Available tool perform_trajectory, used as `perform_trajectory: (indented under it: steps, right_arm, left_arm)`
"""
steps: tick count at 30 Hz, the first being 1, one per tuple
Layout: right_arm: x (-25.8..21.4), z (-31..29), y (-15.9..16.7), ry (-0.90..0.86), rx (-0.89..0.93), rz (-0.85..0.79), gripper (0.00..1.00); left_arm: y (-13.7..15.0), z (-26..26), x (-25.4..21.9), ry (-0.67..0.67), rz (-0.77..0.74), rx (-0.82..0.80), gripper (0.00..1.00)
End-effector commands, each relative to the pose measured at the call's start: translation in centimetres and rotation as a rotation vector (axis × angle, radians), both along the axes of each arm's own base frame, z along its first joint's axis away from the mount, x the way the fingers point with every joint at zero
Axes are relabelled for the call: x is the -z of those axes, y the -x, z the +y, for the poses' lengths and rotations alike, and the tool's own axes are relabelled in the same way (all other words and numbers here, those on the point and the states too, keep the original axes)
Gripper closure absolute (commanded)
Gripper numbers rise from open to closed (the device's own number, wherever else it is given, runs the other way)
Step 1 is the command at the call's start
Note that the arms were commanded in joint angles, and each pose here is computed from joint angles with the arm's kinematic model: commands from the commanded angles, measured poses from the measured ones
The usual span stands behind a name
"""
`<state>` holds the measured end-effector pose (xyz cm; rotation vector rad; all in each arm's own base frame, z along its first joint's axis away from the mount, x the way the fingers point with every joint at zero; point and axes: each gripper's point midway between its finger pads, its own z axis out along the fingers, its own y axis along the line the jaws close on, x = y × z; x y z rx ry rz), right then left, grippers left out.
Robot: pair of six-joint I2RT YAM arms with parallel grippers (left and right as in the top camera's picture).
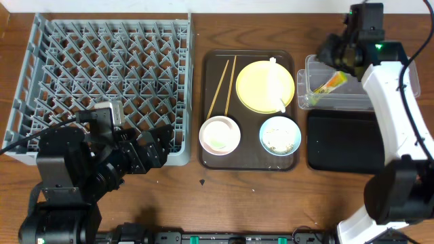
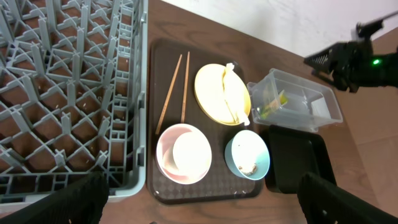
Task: Sort waste into correct bins and load items into the dishwasher
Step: 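Drop the wrapper into the clear plastic bin with the right gripper, then grasp the white tissue on the yellow plate with the right gripper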
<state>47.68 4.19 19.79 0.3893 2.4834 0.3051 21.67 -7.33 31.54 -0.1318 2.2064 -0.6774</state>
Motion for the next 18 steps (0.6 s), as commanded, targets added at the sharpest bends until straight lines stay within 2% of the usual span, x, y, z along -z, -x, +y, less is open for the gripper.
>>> perform_trajectory:
  steps: [1, 4, 8, 14, 16, 18]
  right_arm:
    - [-1.4, 7.8, 1.5, 0.044, -0.351, -0.056, 0.49]
    - [2.1, 9.8, 2.0, 0.180, -0.377, 0.012, 0.47]
    - [8.1, 9.7, 1.1, 0.405, -0.277, 0.100, 0.46]
    - [14.2, 9.5, -0.6, 0.436, -0.268, 0.156, 0.41]
    - [16.0, 9.5, -0.6, 0.426, -0.277, 0.187, 0.46]
    - [17.4, 9.6, -0.3, 0.405, -0.291, 0.219, 0.57]
  left_arm:
    - [0.1, -0.1, -0.9, -0.009, -0.030, 0.018, 0.02]
    - [0.1, -0.1, -0.9, -0.010, -0.030, 0.018, 0.02]
    - [0.1, -0.1, -0.9, -0.009, -0.030, 0.018, 0.02]
    - [0.1, -0.1, -0.9, -0.009, -0.030, 0.018, 0.02]
    - [0.1, -0.1, -0.9, -0.009, -0.030, 0.018, 0.02]
    - [0.1, -0.1, -0.9, -0.009, -0.030, 0.018, 0.02]
